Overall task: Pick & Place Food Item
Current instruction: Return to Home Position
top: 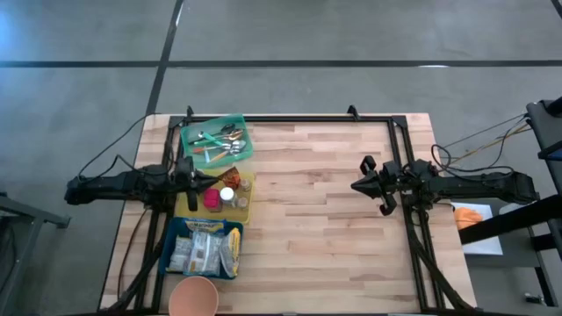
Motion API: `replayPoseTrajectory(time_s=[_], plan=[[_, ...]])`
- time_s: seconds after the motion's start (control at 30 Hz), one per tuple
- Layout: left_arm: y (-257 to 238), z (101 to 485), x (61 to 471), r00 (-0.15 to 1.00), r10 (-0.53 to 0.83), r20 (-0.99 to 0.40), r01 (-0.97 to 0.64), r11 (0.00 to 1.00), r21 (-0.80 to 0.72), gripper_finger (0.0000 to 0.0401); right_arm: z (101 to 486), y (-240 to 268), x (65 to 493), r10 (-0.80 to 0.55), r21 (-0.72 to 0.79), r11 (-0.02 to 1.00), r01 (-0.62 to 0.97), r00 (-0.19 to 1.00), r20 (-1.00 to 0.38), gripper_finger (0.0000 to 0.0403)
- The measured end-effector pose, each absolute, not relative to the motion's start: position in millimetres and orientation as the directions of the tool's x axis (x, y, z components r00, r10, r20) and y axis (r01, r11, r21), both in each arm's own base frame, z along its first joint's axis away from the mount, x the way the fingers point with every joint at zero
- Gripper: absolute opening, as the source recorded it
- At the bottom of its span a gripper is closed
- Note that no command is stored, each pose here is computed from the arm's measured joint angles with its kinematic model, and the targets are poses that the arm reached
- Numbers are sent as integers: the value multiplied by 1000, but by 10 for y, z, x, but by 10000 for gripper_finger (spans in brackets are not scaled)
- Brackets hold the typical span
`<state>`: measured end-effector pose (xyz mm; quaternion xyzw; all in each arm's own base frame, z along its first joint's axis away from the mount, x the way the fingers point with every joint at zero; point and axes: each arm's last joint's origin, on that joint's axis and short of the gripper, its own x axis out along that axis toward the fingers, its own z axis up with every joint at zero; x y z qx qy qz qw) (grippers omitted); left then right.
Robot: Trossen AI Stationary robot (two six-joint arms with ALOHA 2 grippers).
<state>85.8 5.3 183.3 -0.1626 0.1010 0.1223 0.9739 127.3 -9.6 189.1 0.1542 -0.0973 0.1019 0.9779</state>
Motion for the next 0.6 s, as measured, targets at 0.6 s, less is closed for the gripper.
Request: replayPoseTrajectory(time_s=[0.6], plan=[[42, 1676, 961, 975, 176, -136, -188, 979, -78, 34, 1890, -95, 1274, 171, 279, 932, -230, 960, 221, 19]])
